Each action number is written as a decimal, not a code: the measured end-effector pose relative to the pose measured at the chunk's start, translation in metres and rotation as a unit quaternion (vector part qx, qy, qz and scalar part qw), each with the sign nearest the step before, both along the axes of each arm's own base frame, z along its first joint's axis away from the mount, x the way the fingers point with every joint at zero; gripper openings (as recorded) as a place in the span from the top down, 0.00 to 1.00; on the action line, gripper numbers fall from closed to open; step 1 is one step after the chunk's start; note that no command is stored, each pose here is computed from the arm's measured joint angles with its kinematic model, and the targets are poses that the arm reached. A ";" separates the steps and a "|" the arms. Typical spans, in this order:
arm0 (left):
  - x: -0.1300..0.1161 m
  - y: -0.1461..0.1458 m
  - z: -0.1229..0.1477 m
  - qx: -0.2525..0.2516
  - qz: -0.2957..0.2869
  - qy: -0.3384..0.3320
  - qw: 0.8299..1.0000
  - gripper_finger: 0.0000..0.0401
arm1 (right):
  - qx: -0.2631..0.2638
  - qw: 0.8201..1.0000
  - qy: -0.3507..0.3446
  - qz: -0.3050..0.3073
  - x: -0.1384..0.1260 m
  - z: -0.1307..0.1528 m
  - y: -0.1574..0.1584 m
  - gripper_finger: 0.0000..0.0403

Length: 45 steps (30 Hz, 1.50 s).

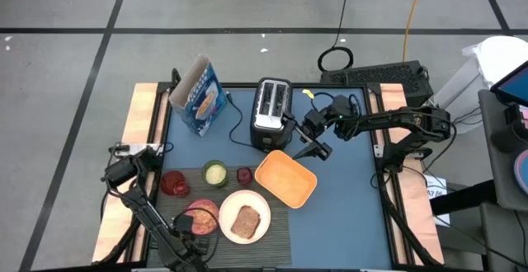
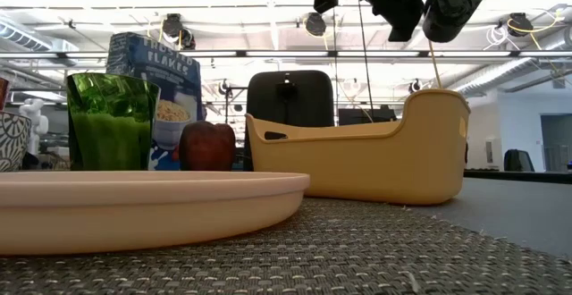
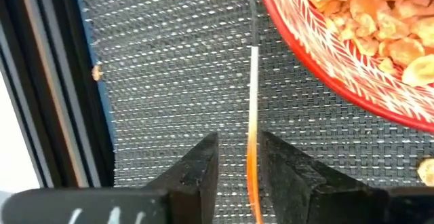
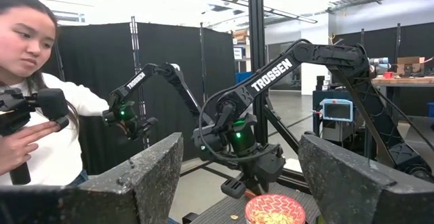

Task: Arrange a breakfast setting
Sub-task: Put the orange spoon on the gray table mat to the left of the red bowl

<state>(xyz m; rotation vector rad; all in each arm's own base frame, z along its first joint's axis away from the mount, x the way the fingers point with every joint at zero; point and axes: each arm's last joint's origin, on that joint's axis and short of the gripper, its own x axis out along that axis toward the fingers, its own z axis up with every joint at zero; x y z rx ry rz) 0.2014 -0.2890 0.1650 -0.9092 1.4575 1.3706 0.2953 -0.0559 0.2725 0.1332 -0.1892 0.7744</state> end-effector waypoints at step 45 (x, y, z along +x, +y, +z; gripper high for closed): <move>-0.018 -0.011 -0.001 0.016 -0.052 -0.017 0.998 0.71 | 0.000 1.000 0.000 0.000 0.000 0.000 0.000 0.30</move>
